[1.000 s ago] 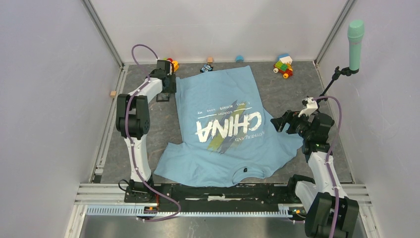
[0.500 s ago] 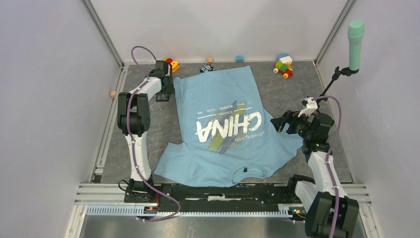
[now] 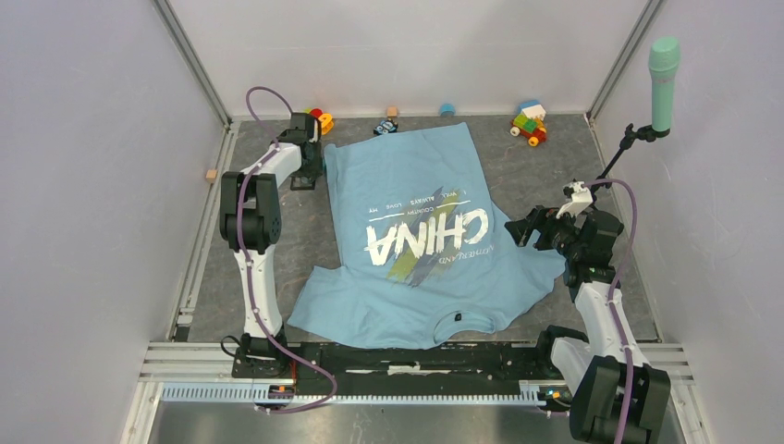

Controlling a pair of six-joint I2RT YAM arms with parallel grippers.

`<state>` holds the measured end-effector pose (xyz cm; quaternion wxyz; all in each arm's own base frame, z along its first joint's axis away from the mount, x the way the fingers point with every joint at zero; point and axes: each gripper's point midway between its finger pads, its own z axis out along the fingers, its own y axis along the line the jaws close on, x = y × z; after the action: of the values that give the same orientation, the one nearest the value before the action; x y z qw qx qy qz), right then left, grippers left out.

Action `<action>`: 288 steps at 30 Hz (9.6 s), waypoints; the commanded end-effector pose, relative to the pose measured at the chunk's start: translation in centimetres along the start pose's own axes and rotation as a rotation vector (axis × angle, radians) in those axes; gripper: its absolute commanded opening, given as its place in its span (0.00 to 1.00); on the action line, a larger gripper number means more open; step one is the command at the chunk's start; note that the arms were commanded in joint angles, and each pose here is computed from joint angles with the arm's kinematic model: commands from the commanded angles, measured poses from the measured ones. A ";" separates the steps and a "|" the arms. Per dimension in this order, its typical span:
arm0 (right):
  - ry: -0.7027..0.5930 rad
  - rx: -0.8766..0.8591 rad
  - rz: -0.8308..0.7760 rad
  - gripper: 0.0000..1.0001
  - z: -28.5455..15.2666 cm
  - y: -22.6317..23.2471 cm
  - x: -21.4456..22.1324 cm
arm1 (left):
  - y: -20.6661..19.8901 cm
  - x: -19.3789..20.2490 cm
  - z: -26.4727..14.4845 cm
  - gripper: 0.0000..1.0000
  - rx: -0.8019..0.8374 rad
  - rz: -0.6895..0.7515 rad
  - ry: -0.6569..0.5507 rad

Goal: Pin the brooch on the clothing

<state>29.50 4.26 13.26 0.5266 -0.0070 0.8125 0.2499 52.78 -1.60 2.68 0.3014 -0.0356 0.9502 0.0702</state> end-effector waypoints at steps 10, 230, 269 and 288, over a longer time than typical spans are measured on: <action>-0.026 -0.018 -0.025 0.91 0.0 0.4 -0.7 | -0.2 -3.7 -4.4 0.48 0.058 -0.039 -0.121; 0.140 -1.186 -0.382 0.10 -9.9 32.2 5.2 | -21.1 23.5 -47.9 0.02 1.597 0.653 -0.232; 0.143 -1.057 -0.440 0.36 -6.9 31.0 5.7 | -21.8 22.5 -45.4 0.02 1.474 0.578 -0.214; 0.098 -0.641 -0.339 0.84 -4.9 25.0 5.1 | -18.2 22.9 -35.7 0.02 1.032 0.020 -0.135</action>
<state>13.56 26.45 24.42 0.5053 -0.3940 0.6234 0.4481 14.14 -26.85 17.62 0.3244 0.2646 0.8108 -0.4092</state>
